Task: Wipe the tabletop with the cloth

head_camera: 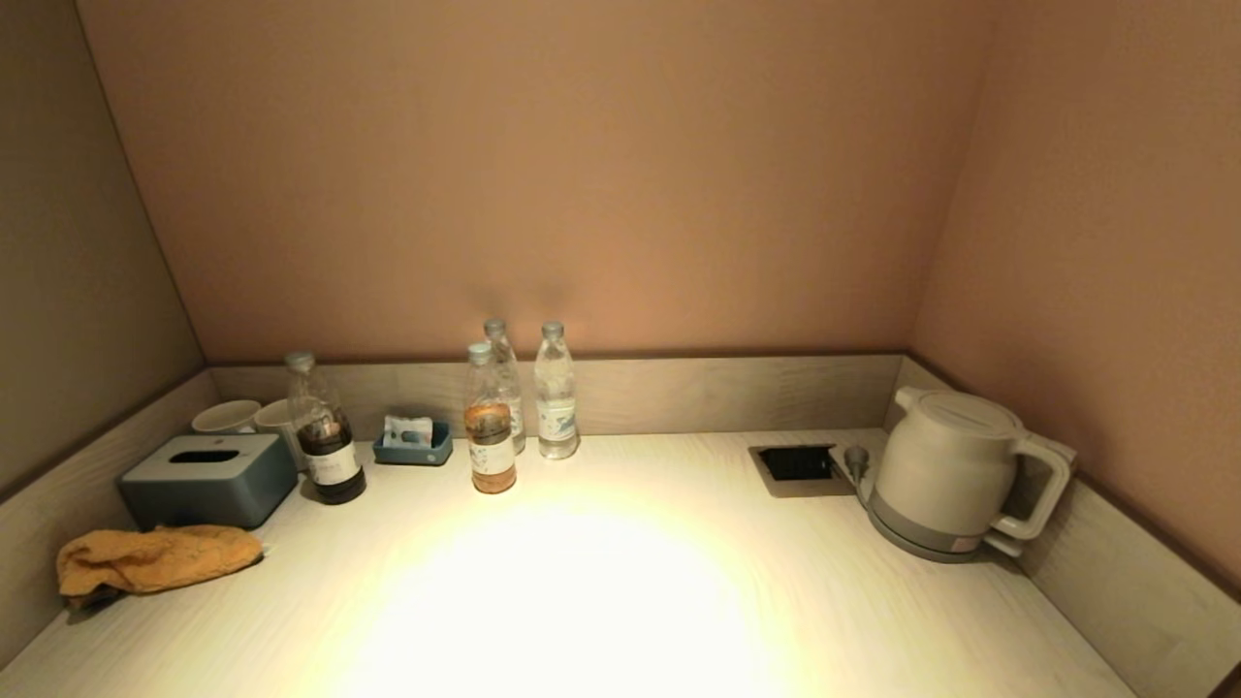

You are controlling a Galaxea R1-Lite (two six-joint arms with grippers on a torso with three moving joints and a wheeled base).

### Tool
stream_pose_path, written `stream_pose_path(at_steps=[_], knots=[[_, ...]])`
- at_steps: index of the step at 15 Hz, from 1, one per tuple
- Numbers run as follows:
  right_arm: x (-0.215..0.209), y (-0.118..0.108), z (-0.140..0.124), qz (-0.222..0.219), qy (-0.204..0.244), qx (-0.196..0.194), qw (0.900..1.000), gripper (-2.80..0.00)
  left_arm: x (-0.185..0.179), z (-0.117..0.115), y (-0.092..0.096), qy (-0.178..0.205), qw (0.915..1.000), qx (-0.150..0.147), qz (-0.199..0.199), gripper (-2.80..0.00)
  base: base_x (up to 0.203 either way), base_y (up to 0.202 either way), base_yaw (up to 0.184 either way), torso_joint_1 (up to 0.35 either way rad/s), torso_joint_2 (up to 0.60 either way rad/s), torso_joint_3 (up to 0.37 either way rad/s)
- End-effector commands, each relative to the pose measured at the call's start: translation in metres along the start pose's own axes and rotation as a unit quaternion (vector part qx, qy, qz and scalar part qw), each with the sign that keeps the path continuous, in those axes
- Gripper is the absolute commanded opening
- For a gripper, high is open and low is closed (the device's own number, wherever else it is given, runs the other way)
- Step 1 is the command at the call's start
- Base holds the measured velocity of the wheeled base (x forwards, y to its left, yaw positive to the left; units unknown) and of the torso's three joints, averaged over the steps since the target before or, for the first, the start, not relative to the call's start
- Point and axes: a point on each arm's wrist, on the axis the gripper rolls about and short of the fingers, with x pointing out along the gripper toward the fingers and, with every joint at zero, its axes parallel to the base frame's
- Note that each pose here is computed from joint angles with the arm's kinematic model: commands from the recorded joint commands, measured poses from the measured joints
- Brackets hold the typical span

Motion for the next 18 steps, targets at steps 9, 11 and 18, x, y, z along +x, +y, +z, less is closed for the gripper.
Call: stream_pose_path(at_steps=[9, 11, 18], knots=[[0.000, 0.000, 0.000, 0.000, 0.000, -0.001, 1.000, -2.80, -0.114, -0.026, -0.029, -0.147, 0.9879, 0.015, 0.047, -2.80, 0.000, 0.000, 0.000, 0.000, 0.00, 0.000], [0.000, 0.000, 0.000, 0.000, 0.000, -0.001, 1.000, -2.80, -0.115, -0.027, -0.029, -0.147, 0.9878, 0.014, 0.048, -2.80, 0.000, 0.000, 0.000, 0.000, 0.00, 0.000], [0.000, 0.000, 0.000, 0.000, 0.000, -0.001, 1.000, -2.80, -0.188, -0.062, -0.031, -0.254, 0.9650, 0.013, 0.063, -2.80, 0.000, 0.000, 0.000, 0.000, 0.00, 0.000]])
